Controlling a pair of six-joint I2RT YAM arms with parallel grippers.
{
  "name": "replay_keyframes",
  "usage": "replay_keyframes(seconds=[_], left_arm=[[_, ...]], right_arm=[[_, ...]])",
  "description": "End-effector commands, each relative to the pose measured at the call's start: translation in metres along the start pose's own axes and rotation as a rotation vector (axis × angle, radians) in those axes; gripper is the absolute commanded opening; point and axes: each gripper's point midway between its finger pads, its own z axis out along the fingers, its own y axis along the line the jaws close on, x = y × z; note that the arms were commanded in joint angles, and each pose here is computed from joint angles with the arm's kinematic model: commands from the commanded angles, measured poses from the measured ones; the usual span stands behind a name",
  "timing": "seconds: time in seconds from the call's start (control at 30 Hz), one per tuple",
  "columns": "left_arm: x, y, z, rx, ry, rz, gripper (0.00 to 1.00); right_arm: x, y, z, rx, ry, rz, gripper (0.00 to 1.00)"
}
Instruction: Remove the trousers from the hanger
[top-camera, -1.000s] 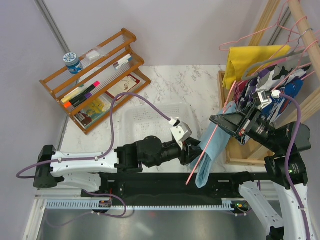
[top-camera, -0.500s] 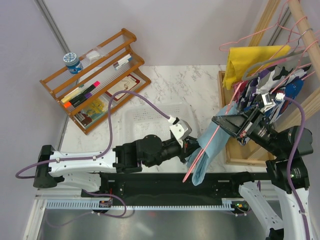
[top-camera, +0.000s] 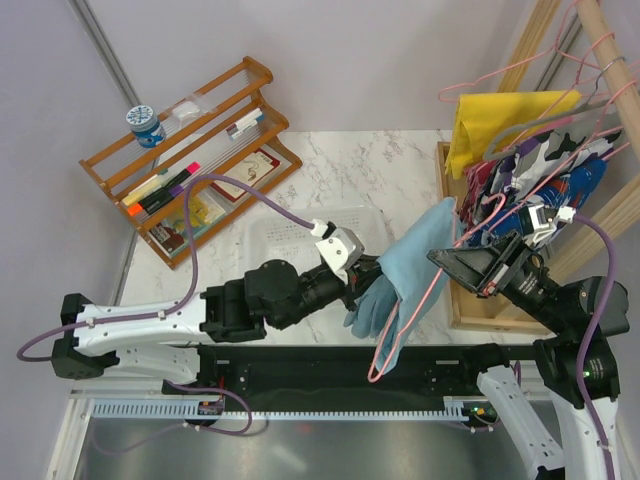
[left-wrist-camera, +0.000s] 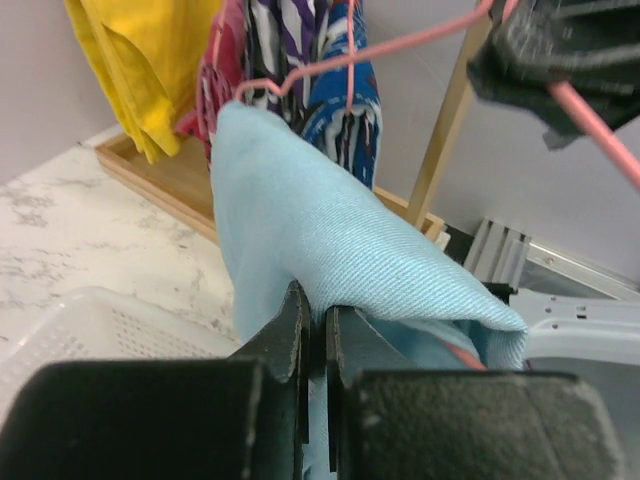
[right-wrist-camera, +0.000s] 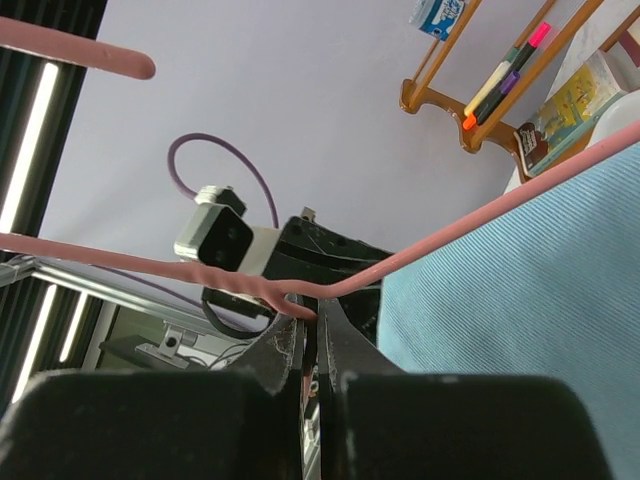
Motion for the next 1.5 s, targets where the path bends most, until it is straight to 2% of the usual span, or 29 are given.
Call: replay_keyframes(seconds=[0.0,0.27,0.6,0.83,1.13,1.27,1.37,1.47], left_arm=[[-0.127,0.022,-0.016,-0.101,-0.322,-0.007,0.02],[-0.192,0.028,-0.033,-0.128,-0.451,0.04,0.02],[-0.245,0.039,-0.045,-0.207,-0.575,0.136,0.02],[-0.285,0.046,-0.063,-0.243,-0.676,0.118,0.02],[-0.31,0.046,-0.078,-0.223,-0.745,0.076,0.02],[-0.319,0.036,-0.087,-0.134,-0.772,-0.014,0.02],[-0.325,0.029,-0.092,-0.088,-0.788,-0.019,0.02],[-0.325,0.038,-0.094,-0.138,-0.78,0.024,0.02]], right_arm=[[0.011,0.011,-0.007,-0.048,0.043,-0.045,0.0],[0.015,-0.01,-0.007,-0.012,0.051,-0.027,0.0],[0.018,-0.023,-0.008,0.011,0.054,-0.021,0.0],[0.017,-0.038,-0.007,0.056,0.044,-0.02,0.0],[0.011,-0.069,-0.007,0.162,-0.007,0.014,0.0],[0.009,-0.083,-0.007,0.207,-0.027,0.024,0.0],[0.009,-0.085,-0.007,0.215,-0.019,0.021,0.0],[0.01,-0.085,-0.007,0.224,-0.009,-0.002,0.0]])
